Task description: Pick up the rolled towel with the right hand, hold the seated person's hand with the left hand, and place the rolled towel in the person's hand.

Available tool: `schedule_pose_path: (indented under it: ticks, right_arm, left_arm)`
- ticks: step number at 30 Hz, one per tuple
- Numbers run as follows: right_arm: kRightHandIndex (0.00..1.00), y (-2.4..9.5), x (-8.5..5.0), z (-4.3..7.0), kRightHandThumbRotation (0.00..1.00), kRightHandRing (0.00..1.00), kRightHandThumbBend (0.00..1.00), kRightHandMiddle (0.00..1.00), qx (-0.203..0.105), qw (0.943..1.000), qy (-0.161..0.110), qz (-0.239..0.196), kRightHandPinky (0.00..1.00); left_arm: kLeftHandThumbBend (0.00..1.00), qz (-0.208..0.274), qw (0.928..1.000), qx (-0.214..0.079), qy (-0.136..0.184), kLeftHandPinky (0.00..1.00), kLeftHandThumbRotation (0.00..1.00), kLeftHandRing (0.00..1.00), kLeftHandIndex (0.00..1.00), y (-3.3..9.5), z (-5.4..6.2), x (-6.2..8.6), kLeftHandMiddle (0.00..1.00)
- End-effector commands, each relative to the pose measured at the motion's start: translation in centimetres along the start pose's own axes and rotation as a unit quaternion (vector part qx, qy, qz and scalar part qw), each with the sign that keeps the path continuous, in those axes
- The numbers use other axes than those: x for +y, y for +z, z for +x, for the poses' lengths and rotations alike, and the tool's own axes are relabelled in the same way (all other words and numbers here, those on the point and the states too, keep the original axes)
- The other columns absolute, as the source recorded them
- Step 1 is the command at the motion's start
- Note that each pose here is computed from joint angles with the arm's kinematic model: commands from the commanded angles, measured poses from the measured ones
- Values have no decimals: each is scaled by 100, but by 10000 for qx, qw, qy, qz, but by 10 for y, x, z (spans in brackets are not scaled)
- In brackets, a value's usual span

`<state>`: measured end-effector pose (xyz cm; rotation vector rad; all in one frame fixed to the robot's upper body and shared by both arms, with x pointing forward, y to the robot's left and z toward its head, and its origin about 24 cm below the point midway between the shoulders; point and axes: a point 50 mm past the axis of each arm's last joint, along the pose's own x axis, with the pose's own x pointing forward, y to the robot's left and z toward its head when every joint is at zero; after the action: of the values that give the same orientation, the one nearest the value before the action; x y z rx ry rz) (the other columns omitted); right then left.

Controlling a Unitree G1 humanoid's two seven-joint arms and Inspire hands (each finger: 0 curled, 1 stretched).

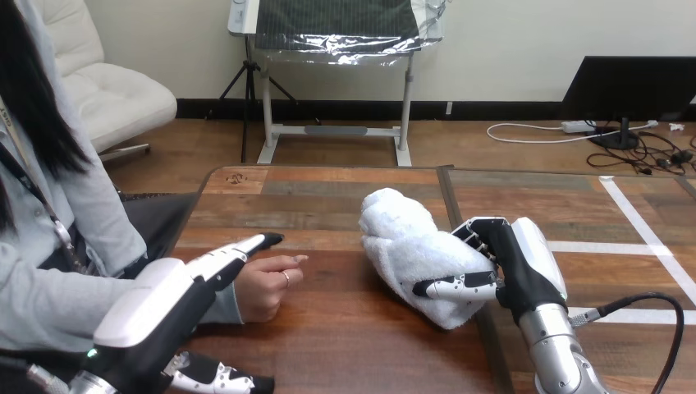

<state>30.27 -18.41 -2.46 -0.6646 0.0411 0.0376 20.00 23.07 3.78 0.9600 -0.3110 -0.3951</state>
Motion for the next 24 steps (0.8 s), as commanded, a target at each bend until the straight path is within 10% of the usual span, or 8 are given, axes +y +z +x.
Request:
schedule_pose_path:
  ticks: [1, 24]
  right_arm:
    - [43, 18, -4, 13, 0, 29, 84, 37, -339, 9993, -161, 90, 25]
    - [43, 16, -3, 11, 0, 27, 84, 36, -308, 9994, -122, 35, 23]
  left_arm:
    - [100, 371, 9986, -176, 331, 84, 13, 89, 91, -2, 14, 23, 91]
    - [100, 622, 9973, 26, 387, 81, 13, 88, 89, -13, 21, 35, 89]
